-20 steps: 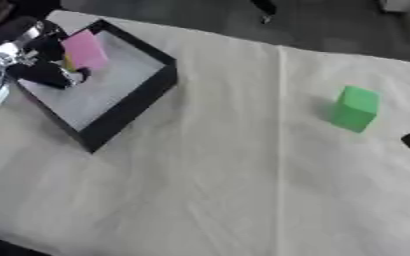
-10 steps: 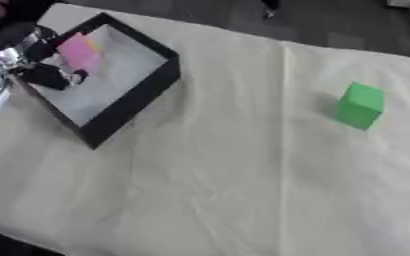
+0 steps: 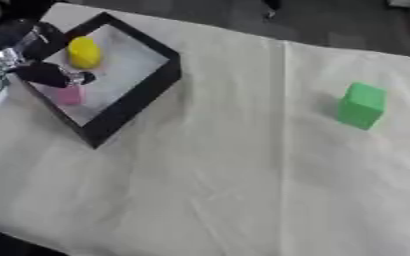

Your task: Pick up the objects with one hand, pass them to the other hand, and then place them into the box on the other side of the table.

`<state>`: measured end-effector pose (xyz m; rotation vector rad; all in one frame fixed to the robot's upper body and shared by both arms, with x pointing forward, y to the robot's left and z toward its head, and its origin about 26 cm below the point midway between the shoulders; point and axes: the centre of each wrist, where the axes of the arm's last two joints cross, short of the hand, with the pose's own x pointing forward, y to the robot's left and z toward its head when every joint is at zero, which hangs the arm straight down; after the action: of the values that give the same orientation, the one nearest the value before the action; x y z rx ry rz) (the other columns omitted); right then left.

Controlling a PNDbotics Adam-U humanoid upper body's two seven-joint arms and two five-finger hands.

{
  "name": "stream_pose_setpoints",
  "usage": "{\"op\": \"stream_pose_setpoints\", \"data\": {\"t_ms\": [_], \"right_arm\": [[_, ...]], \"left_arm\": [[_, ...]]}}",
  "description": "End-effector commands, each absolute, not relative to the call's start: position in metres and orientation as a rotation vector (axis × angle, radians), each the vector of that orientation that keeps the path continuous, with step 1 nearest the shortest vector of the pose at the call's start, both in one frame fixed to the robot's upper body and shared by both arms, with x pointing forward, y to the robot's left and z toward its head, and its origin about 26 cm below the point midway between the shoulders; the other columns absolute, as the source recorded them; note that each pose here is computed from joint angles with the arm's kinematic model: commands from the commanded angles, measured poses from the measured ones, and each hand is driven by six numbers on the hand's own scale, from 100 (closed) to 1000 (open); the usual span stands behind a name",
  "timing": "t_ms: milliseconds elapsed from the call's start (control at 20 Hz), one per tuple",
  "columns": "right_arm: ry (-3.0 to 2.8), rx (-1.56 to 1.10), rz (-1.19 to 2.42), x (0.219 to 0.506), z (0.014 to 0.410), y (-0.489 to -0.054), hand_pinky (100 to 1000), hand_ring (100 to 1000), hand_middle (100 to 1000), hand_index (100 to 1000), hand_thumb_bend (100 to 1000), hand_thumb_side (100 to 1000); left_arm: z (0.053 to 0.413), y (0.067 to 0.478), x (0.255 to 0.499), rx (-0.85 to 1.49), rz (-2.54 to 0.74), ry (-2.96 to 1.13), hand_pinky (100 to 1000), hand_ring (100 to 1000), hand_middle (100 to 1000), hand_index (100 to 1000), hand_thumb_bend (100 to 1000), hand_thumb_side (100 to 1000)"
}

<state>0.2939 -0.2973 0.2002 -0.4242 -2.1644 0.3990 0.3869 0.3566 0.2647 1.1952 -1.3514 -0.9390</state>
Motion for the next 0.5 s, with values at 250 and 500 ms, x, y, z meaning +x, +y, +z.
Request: {"op": "stream_pose_setpoints", "data": {"t_ms": [250, 500], "right_arm": [[-2.207, -0.476, 0.399, 0.290, 0.215, -0.305, 450, 902, 610, 728, 693, 100], [-2.176, -0.552, 0.438, 0.289, 0.231, -0.316, 459, 906, 620, 730, 684, 116]], "left_arm": [[0.306, 0.341, 0.360, 1.158, -0.755, -1.661, 886, 661, 613, 698, 100, 346], [0.320, 0.298, 0.316, 0.815, -0.539, -2.095, 895, 644, 624, 701, 100, 578]]}}
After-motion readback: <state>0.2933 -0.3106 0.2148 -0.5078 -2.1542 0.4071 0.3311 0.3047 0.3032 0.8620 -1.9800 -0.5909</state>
